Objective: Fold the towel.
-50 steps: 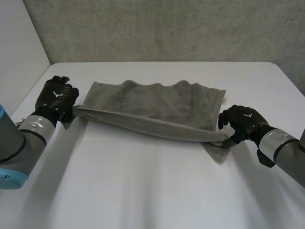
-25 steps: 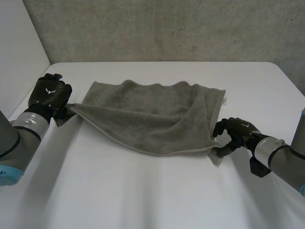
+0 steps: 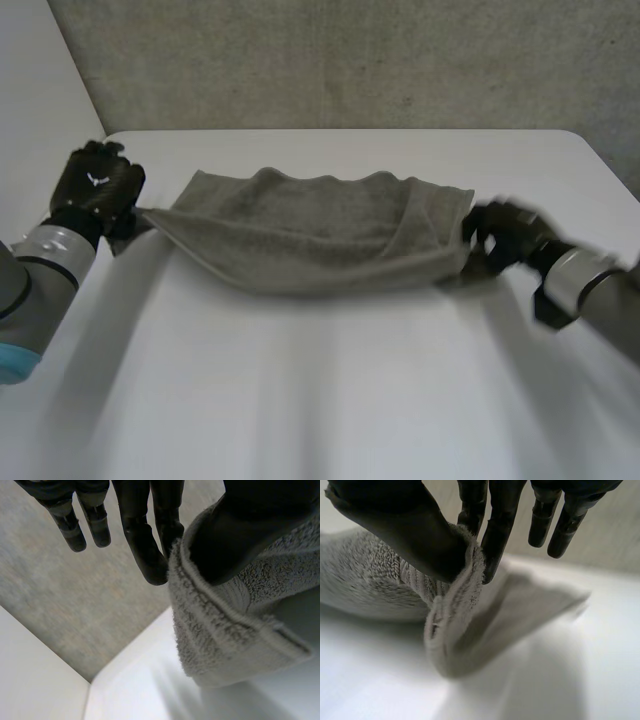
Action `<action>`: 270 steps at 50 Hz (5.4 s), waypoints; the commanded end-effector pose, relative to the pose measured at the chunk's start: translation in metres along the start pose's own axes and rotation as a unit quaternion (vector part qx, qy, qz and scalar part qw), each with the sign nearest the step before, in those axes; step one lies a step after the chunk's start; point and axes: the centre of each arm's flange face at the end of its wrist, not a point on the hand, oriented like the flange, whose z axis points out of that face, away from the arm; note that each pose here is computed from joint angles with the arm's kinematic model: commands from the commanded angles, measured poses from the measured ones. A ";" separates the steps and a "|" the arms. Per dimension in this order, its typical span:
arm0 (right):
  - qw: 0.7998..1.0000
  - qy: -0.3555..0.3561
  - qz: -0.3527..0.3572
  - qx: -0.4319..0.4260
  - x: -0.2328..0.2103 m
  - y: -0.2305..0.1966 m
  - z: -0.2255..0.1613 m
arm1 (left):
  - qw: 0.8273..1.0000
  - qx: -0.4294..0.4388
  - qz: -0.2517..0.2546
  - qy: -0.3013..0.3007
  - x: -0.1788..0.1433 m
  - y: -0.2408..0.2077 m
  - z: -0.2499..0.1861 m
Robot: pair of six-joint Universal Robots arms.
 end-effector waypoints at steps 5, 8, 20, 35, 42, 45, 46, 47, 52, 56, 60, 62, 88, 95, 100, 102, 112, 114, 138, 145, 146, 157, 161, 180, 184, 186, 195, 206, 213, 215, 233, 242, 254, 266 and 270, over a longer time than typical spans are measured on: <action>0.975 0.027 -0.155 0.158 0.002 -0.139 -0.070 | 0.993 0.109 0.000 -0.036 -0.032 -0.095 -0.035; 0.961 0.033 -0.203 0.186 -0.012 -0.164 -0.094 | 0.990 0.141 -0.004 -0.023 -0.034 -0.117 -0.049; 0.957 0.034 -0.247 0.147 -0.015 -0.144 -0.099 | 0.994 0.103 -0.020 0.030 -0.020 -0.104 -0.063; 0.969 0.013 -0.243 0.031 0.007 -0.079 -0.051 | 0.996 -0.015 -0.042 0.080 0.004 -0.035 -0.035; 0.973 0.004 -0.230 0.001 0.013 -0.060 -0.037 | 0.993 -0.053 0.002 0.102 0.013 -0.011 -0.025; 0.973 -0.006 -0.232 -0.010 0.011 -0.052 -0.028 | 0.992 -0.066 0.012 0.110 0.015 -0.002 -0.018; 0.972 -0.010 -0.233 -0.013 0.011 -0.050 -0.024 | 0.991 -0.070 0.015 0.112 0.015 0.002 -0.013; 0.972 -0.010 -0.233 -0.013 0.011 -0.050 -0.024 | 0.991 -0.070 0.015 0.112 0.015 0.002 -0.013; 0.974 -0.013 -0.224 -0.036 0.016 -0.035 -0.007 | 0.990 -0.083 0.011 0.117 0.016 0.011 -0.001; 0.975 -0.008 -0.221 -0.031 0.017 -0.038 -0.007 | 0.989 -0.085 0.007 0.117 0.013 0.012 0.006; 0.973 -0.014 -0.231 -0.016 0.009 -0.047 -0.011 | 0.990 -0.078 0.011 0.117 0.013 0.007 0.007; 0.972 -0.015 -0.234 -0.012 0.007 -0.050 -0.012 | 0.991 -0.071 0.013 0.114 0.012 0.004 0.009; 0.922 0.019 -0.158 0.353 -0.018 -0.238 -0.035 | 0.959 0.262 -0.105 -0.009 -0.072 -0.182 0.020; 0.944 0.017 -0.173 0.281 -0.002 -0.187 -0.035 | 0.974 0.192 -0.116 0.028 -0.055 -0.134 0.005; 0.959 0.015 -0.171 0.224 0.014 -0.146 -0.037 | 0.983 0.134 -0.120 0.046 -0.041 -0.094 -0.008; 0.971 0.008 -0.157 0.182 0.023 -0.117 -0.037 | 0.987 0.100 -0.113 0.055 -0.034 -0.071 -0.019; 0.984 -0.027 -0.139 0.107 0.025 -0.053 -0.053 | 0.990 0.029 -0.101 0.099 -0.003 -0.029 -0.051; 0.982 -0.023 -0.147 0.113 0.024 -0.056 -0.060 | 0.990 0.032 -0.099 0.097 -0.003 -0.032 -0.058; 0.987 -0.028 -0.128 0.096 0.042 -0.090 -0.078 | 0.981 0.006 -0.122 0.148 -0.002 -0.035 -0.058; 0.990 -0.031 -0.126 0.048 0.051 -0.065 -0.035 | 0.977 -0.036 -0.121 0.173 0.007 0.000 -0.013; 0.990 -0.027 -0.129 0.042 0.053 -0.061 -0.027 | 0.977 -0.036 -0.121 0.172 0.007 0.000 -0.013; 0.989 -0.019 -0.143 0.027 0.059 -0.041 0.022 | 0.985 -0.077 -0.062 0.144 0.018 0.030 0.040; 0.987 0.006 -0.156 0.038 0.065 -0.034 0.041 | 0.985 -0.078 -0.057 0.140 0.021 0.041 0.055; 0.985 0.041 -0.165 0.043 0.074 -0.008 0.079 | 0.990 -0.066 -0.044 0.119 0.027 0.051 0.082; 0.985 0.040 -0.163 0.041 0.074 -0.006 0.080 | 0.990 -0.061 -0.042 0.119 0.028 0.049 0.084; 0.985 0.043 -0.164 0.042 0.074 -0.004 0.081 | 0.991 -0.056 -0.038 0.119 0.028 0.048 0.086; 0.983 0.044 -0.170 0.050 0.072 -0.002 0.085 | 0.992 -0.052 -0.032 0.114 0.033 0.053 0.090; 0.979 0.063 -0.178 0.071 0.075 -0.007 0.088 | 0.993 -0.065 0.004 0.101 0.035 0.059 0.088; 0.973 0.071 -0.191 0.108 0.064 -0.042 0.070 | 0.995 -0.067 0.034 0.071 0.027 0.042 0.079; 0.972 0.072 -0.193 0.116 0.062 -0.050 0.064 | 0.995 -0.063 0.035 0.069 0.025 0.036 0.075; 0.977 0.077 -0.187 0.065 0.035 -0.028 -0.017 | 0.995 -0.007 -0.074 0.063 0.015 -0.022 -0.010; 0.971 0.060 -0.233 -0.007 0.058 0.016 -0.014 | 0.986 -0.018 -0.145 0.085 0.017 -0.012 -0.029; 0.973 0.057 -0.219 -0.044 0.073 0.045 -0.004 | 0.985 -0.024 -0.147 0.088 0.020 -0.009 -0.031; 0.974 0.052 -0.214 -0.056 0.077 0.056 0.005 | 0.985 -0.020 -0.145 0.089 0.022 -0.009 -0.032; 0.974 0.050 -0.216 -0.054 0.078 0.056 0.007 | 0.985 -0.017 -0.144 0.088 0.021 -0.009 -0.032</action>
